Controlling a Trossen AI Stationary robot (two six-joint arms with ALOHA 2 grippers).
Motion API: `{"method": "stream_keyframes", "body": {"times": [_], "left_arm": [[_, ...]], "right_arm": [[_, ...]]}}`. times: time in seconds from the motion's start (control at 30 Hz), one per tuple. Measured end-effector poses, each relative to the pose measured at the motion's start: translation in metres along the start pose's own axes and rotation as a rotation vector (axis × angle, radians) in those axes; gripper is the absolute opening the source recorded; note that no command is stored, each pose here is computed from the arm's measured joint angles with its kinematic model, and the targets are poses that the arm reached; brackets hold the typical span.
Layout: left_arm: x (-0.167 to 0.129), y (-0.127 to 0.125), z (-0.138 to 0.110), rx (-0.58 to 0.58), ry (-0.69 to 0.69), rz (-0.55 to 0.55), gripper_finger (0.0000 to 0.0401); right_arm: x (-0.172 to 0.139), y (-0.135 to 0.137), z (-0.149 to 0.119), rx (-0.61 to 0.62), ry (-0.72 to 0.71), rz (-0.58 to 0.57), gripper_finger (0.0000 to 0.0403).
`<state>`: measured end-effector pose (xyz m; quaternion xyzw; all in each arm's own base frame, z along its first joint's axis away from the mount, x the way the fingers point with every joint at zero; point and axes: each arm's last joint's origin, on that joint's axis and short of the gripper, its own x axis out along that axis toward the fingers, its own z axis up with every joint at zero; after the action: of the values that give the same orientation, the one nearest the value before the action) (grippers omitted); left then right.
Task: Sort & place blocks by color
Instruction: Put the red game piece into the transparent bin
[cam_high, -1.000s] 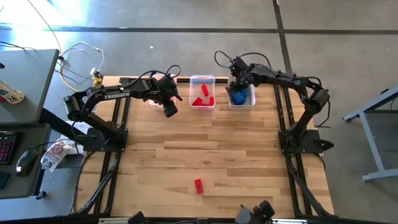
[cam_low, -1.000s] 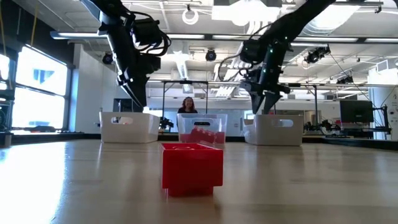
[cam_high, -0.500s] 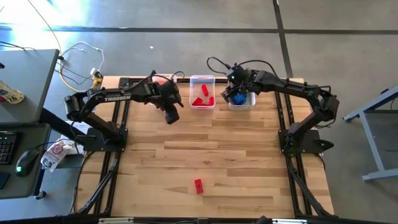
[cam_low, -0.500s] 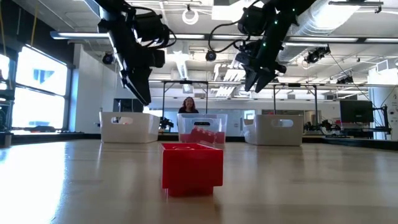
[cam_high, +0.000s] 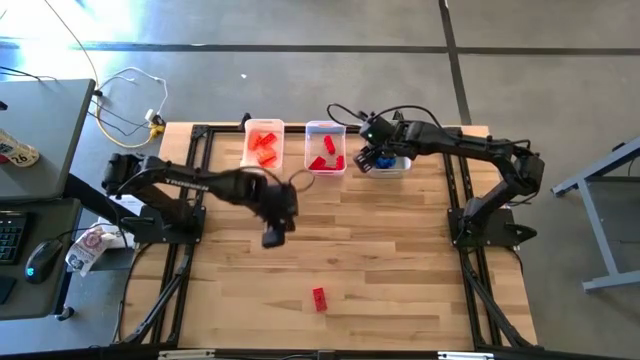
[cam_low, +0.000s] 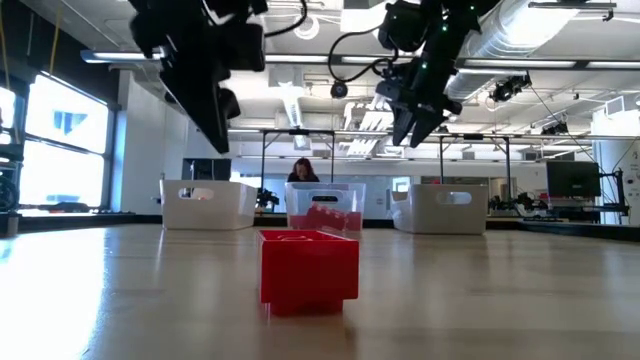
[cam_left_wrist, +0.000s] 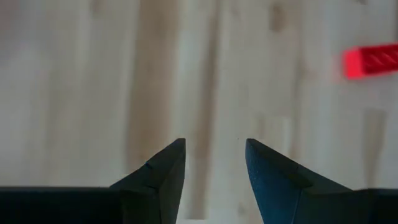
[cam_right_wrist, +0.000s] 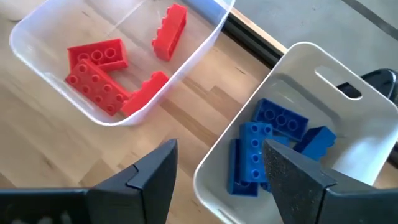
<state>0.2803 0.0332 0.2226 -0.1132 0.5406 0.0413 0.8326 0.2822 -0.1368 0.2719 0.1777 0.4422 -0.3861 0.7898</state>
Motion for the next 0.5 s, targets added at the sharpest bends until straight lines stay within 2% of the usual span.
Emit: {"method": "stream_keyframes", "body": {"times": [0.23, 0.37, 0.5], "left_arm": [[0.003, -0.043, -0.009, 0.098, 0.022, -0.055, 0.0154], [0.004, -0.06, -0.014, 0.081, 0.035, -0.077, 0.0165], [0.004, -0.074, -0.021, 0.05, 0.053, -0.049, 0.0191]], "right_arm": [[-0.002, 0.007, -0.003, -0.018, 0.002, 0.014, 0.022], [-0.004, 0.011, -0.005, -0.011, 0.002, 0.022, 0.022], [-0.005, 0.015, -0.006, -0.011, 0.002, 0.03, 0.022]]}}
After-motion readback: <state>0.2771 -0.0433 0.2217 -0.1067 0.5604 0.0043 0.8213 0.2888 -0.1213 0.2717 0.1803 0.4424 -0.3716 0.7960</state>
